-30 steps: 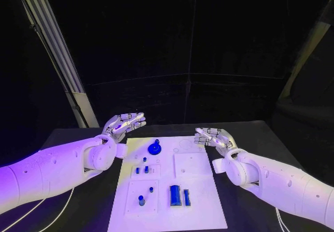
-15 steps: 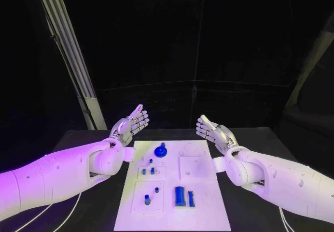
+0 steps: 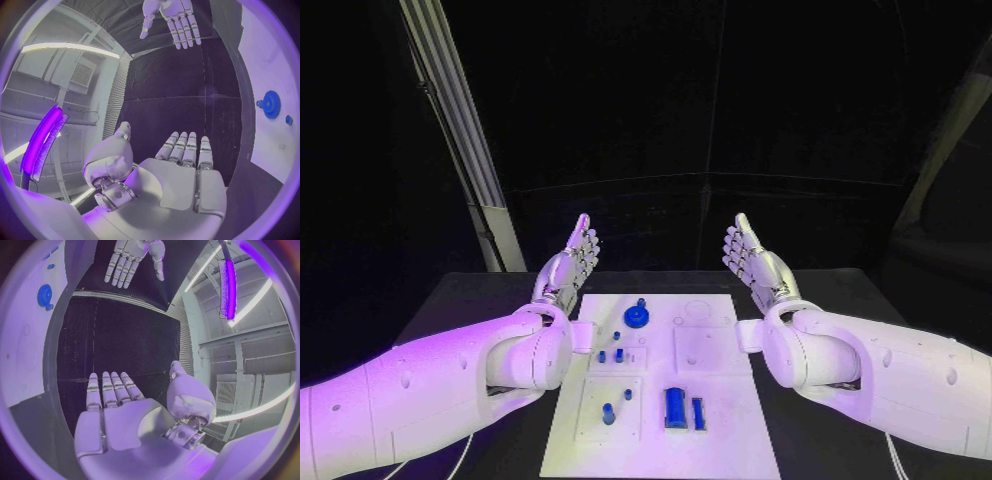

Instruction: Assemble the parts on the task board

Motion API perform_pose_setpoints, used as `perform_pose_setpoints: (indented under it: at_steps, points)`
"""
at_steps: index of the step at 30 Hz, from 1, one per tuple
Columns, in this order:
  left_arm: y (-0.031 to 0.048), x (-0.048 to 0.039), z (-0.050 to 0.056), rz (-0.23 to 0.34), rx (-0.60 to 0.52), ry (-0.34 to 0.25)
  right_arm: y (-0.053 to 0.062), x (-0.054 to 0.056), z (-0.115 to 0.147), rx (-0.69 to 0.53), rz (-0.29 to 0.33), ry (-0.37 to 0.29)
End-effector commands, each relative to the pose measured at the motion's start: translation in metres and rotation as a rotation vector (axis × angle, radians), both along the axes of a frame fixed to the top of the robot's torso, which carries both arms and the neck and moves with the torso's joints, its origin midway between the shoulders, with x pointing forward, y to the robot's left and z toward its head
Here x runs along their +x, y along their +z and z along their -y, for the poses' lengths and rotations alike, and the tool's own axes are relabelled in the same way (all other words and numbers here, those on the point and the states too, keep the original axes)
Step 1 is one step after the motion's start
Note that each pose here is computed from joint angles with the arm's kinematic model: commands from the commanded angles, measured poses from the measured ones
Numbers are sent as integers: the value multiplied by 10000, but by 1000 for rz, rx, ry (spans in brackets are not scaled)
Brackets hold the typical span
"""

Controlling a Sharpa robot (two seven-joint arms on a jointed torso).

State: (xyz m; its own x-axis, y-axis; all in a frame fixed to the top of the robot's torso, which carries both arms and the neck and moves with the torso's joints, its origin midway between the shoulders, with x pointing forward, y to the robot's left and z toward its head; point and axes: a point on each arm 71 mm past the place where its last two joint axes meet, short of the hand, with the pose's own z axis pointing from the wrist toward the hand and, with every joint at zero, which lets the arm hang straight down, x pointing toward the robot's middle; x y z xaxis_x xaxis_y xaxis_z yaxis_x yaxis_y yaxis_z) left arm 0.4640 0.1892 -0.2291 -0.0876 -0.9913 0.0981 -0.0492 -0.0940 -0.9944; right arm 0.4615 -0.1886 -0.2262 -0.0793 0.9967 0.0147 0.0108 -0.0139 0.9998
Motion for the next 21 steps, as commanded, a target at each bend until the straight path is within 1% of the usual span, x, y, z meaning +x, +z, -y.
perform_pose_setpoints:
  at_steps: [1,21]
  points:
    - [47,-20,-33,44,86,72,20,2,39,-4,9,-62]
    - [49,-22,-32,45,86,73,20,2,39,-4,9,-62]
